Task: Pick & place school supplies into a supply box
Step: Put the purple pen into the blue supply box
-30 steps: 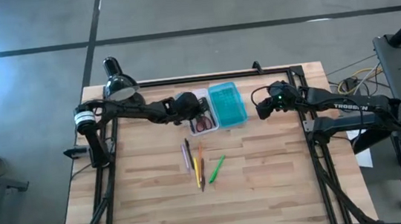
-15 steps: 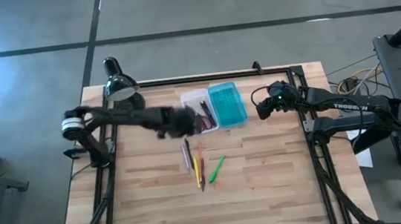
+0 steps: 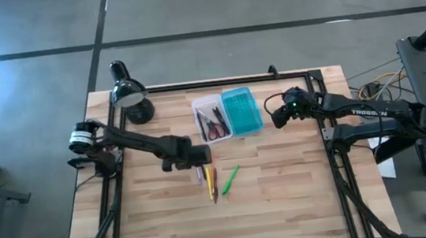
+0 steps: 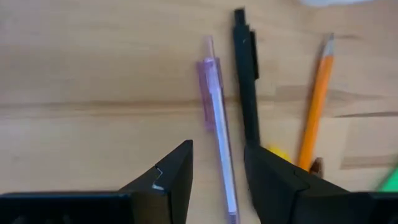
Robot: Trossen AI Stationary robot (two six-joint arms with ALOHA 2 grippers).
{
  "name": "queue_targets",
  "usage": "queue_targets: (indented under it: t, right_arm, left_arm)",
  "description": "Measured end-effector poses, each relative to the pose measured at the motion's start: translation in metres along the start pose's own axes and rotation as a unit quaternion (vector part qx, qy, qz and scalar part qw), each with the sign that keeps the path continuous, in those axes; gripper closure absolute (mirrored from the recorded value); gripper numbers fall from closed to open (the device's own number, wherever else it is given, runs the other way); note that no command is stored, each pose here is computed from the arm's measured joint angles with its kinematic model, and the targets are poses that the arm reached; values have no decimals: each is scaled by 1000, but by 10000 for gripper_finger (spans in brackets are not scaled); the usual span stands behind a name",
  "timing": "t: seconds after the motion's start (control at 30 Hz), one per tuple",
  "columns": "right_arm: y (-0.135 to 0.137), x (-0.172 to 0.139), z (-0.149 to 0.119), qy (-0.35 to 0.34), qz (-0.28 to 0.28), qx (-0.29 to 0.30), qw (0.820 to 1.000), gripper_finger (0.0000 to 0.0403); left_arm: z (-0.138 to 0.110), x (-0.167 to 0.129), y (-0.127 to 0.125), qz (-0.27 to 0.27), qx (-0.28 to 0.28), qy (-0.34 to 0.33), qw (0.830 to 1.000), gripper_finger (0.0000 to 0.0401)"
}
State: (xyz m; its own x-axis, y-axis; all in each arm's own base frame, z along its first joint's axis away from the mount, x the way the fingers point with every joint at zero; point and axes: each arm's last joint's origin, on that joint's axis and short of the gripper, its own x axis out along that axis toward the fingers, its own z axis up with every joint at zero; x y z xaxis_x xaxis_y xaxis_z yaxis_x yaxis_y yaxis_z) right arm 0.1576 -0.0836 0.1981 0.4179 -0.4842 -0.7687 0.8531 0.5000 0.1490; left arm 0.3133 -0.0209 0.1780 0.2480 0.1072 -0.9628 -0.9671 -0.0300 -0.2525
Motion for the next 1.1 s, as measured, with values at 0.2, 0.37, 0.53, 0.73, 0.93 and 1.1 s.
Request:
queue_targets:
  t: [0.2, 0.37, 0.53, 0.73, 0.93, 1.1]
  right_arm:
    - [0, 1, 0, 4, 0, -12, 1000, 225]
    - [0, 1, 0, 4, 0, -13, 1000, 225]
    - [0, 1, -1, 5, 0, -18, 1000, 225]
    - [0, 1, -1, 5, 0, -19, 1000, 225]
    - [0, 1, 0, 3, -3, -20, 1000, 225]
    - [0, 1, 0, 2, -4, -21, 1000, 225]
  left_arm:
    - [-2, 10, -2, 4, 1, 1, 1000, 275]
    - [-3, 18, -4, 3, 1, 1, 1000, 275]
    - [-4, 28, -4, 20, 0, -1, 1000, 275]
    - [-4, 29, -1, 36, 8, -3, 999, 299]
    - [1, 30, 3, 58, 29, -12, 998, 378]
    - [6, 28, 1, 44, 20, -13, 999, 388]
